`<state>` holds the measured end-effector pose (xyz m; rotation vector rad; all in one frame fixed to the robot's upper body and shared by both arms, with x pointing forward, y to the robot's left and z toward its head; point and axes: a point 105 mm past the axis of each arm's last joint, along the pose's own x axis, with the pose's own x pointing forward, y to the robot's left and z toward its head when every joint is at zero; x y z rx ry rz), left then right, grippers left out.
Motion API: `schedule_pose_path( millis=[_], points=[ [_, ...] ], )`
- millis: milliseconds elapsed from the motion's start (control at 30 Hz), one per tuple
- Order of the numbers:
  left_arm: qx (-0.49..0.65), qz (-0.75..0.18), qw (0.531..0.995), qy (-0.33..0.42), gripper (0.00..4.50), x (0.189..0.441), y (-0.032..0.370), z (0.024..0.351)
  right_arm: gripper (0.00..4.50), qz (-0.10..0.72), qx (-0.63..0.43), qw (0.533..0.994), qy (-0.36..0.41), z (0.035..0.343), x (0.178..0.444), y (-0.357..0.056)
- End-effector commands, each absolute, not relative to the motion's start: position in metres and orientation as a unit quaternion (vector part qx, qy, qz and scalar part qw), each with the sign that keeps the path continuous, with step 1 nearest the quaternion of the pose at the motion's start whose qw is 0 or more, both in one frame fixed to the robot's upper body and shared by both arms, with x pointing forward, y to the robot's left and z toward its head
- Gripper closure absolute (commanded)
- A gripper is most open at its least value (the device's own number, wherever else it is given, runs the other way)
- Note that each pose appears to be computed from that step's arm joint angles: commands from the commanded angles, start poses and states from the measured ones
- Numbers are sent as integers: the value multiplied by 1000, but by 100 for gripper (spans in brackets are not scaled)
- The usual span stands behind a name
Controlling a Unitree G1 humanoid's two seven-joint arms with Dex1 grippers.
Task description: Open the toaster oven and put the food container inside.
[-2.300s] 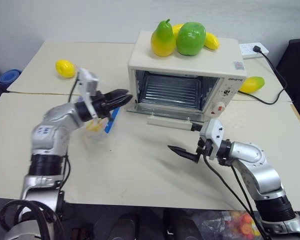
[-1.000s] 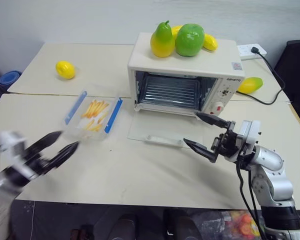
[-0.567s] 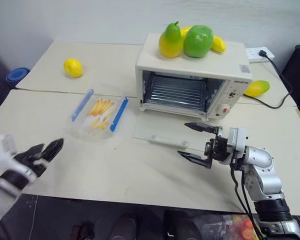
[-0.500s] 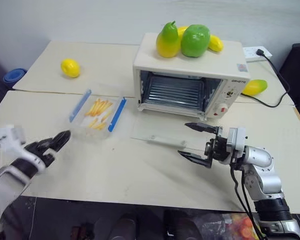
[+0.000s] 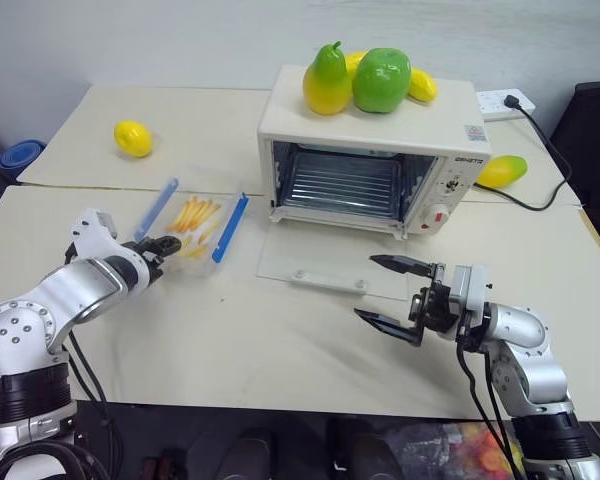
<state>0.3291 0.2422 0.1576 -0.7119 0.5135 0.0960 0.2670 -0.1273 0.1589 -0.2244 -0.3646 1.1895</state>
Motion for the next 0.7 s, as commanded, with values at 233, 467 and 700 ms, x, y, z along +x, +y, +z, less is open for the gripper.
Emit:
schedule_pose_path(
  millis=[233, 467, 700],
  points=[
    [-302, 78, 920, 236, 389, 335, 280, 167, 0, 548, -101, 809, -188, 168, 264, -120],
    [-239, 26, 942, 234, 449, 338, 294, 197, 0, 550, -98, 810, -178, 165, 264, -121],
    [-124, -138, 944, 273, 449, 339, 240, 231, 0, 506, -102, 841, -160, 160, 264, -140]
  ],
)
